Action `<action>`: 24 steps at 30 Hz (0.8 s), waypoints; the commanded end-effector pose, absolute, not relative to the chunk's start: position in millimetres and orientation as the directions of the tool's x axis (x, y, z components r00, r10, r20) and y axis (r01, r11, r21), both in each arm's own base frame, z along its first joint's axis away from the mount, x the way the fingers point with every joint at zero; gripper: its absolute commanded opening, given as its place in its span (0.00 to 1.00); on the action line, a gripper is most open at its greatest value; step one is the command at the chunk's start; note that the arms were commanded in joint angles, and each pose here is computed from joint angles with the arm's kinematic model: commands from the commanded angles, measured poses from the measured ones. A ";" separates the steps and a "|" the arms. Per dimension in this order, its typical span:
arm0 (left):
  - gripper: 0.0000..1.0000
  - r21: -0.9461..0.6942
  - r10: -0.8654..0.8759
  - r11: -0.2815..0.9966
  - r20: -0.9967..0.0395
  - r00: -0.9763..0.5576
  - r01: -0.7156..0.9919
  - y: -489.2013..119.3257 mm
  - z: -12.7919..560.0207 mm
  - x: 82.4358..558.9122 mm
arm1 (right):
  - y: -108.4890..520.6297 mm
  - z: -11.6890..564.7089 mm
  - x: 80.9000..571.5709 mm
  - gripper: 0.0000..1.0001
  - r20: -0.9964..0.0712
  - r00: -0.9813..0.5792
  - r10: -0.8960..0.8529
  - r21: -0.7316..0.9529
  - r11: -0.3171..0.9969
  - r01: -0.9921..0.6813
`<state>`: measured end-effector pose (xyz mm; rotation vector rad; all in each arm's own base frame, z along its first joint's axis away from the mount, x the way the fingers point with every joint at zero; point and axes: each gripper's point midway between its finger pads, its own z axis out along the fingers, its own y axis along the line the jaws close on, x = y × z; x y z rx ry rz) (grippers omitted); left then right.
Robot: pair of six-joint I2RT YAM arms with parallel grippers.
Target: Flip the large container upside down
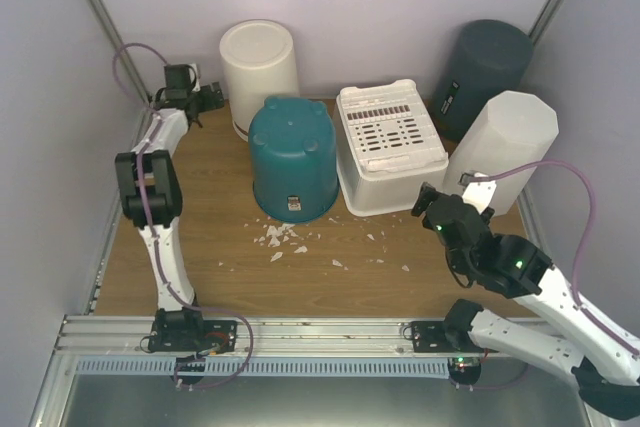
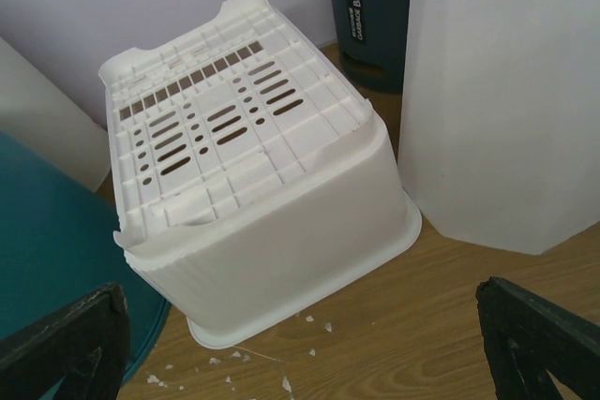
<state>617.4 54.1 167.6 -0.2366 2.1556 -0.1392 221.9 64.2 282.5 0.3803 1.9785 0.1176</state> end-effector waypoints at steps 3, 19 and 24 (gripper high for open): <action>0.99 -0.142 -0.212 0.973 -0.866 -0.454 -0.183 56.9 183.9 667.9 | 48.0 303.0 217.2 1.00 -0.886 -0.316 0.340 0.273 0.932 0.238; 0.99 -0.177 -0.136 0.983 -0.865 -0.483 0.040 -53.2 151.0 698.3 | 31.9 300.0 210.7 1.00 -0.898 -0.297 0.325 0.243 0.928 0.283; 0.99 -0.192 -0.132 0.979 -0.859 -0.495 0.071 -71.9 144.8 697.8 | 30.4 296.8 210.9 1.00 -0.902 -0.296 0.316 0.230 0.929 0.290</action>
